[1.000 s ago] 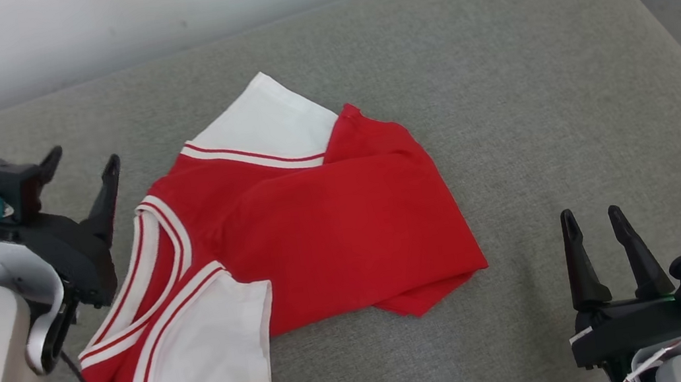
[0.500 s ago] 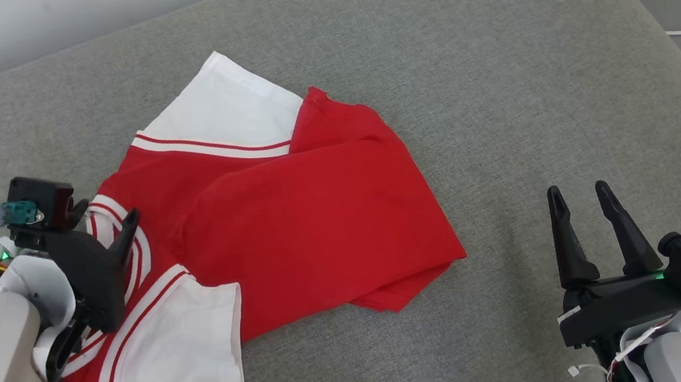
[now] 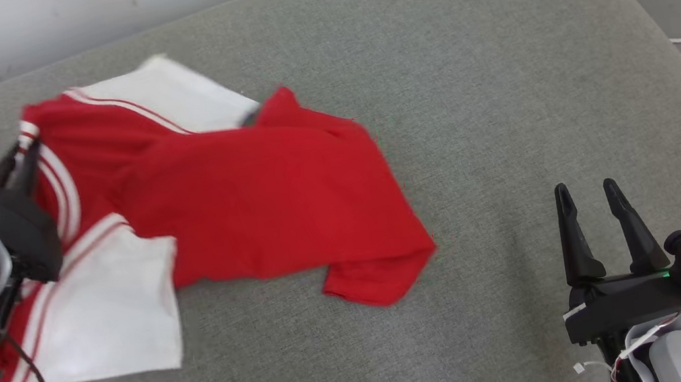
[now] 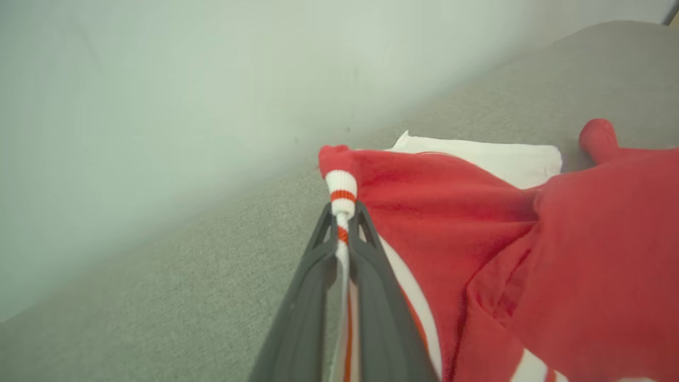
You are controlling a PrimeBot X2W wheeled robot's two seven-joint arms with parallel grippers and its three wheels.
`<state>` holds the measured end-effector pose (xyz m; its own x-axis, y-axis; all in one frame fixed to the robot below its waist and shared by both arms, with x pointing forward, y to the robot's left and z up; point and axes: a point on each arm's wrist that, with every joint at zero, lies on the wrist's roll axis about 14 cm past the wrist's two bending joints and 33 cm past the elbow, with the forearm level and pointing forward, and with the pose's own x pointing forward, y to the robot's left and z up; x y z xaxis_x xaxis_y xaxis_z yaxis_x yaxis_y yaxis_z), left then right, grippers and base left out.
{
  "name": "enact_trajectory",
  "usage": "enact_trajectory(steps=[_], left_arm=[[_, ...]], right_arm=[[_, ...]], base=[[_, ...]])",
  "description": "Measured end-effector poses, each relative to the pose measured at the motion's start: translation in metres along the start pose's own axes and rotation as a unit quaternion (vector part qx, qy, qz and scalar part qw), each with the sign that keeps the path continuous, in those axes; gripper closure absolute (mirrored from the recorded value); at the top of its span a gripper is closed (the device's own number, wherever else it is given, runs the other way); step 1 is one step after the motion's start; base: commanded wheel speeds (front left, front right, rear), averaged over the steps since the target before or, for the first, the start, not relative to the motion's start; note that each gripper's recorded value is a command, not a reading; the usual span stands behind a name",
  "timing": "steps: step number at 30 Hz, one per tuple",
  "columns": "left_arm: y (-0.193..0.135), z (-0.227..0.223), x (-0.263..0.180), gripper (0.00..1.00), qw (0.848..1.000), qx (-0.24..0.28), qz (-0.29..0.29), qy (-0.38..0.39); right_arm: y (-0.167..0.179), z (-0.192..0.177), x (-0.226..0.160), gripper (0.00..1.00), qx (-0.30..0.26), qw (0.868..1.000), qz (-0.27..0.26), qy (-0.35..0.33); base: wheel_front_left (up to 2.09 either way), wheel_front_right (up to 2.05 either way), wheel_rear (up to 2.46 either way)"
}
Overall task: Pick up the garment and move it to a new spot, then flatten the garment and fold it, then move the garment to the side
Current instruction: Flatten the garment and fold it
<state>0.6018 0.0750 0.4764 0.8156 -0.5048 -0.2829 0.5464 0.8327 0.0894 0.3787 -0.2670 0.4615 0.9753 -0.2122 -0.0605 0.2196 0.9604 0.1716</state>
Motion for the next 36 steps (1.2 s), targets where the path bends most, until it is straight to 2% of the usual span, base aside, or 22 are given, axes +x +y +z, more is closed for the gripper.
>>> enact_trajectory(steps=[3, 4, 5, 6, 15, 19, 21, 27, 36], left_arm=[[0.010, -0.008, -0.004, 1.00, 1.000, 0.005, 0.017, 0.007], [0.010, -0.011, -0.006, 0.93, 1.000, 0.006, 0.018, 0.011], [0.010, -0.014, -0.007, 0.44, 1.000, 0.008, 0.019, 0.011], [0.009, -0.014, -0.007, 0.00, 1.000, 0.010, 0.018, 0.006], [0.015, 0.017, -0.025, 0.00, 0.996, -0.013, 0.049, -0.070], [0.021, 0.066, -0.048, 0.00, 0.984, -0.041, 0.077, -0.155], [0.022, 0.072, -0.067, 0.00, 0.978, -0.047, 0.091, -0.180], [0.023, 0.063, -0.128, 0.00, 0.963, -0.063, 0.141, -0.221], [0.016, 0.031, -0.209, 0.00, 0.945, -0.083, 0.212, -0.236]], right_arm=[[0.001, 0.001, 0.001, 0.00, 0.001, 1.000, 0.001, -0.002], [0.001, 0.001, 0.001, 0.00, 0.001, 1.000, 0.002, -0.002], [0.002, 0.001, 0.001, 0.00, 0.000, 1.000, 0.003, -0.002], [0.002, 0.001, 0.001, 0.00, 0.000, 1.000, 0.003, -0.002], [0.008, 0.012, 0.000, 0.00, -0.004, 1.000, 0.014, -0.019], [0.013, 0.018, -0.004, 0.00, -0.002, 0.999, 0.021, -0.028], [0.017, 0.020, -0.005, 0.00, -0.003, 0.999, 0.028, -0.032], [0.037, 0.025, -0.008, 0.00, 0.002, 0.998, 0.057, -0.042], [0.067, 0.029, -0.012, 0.00, 0.010, 0.994, 0.100, -0.050]], base=[[0.00, 0.00, 0.00], [0.00, 0.00, 0.00], [0.00, 0.00, 0.00], [0.00, 0.00, 0.00], [0.00, 0.00, 0.00], [0.00, 0.00, 0.00], [0.00, 0.00, 0.00], [0.00, 0.00, 0.00], [0.00, 0.00, 0.00]])
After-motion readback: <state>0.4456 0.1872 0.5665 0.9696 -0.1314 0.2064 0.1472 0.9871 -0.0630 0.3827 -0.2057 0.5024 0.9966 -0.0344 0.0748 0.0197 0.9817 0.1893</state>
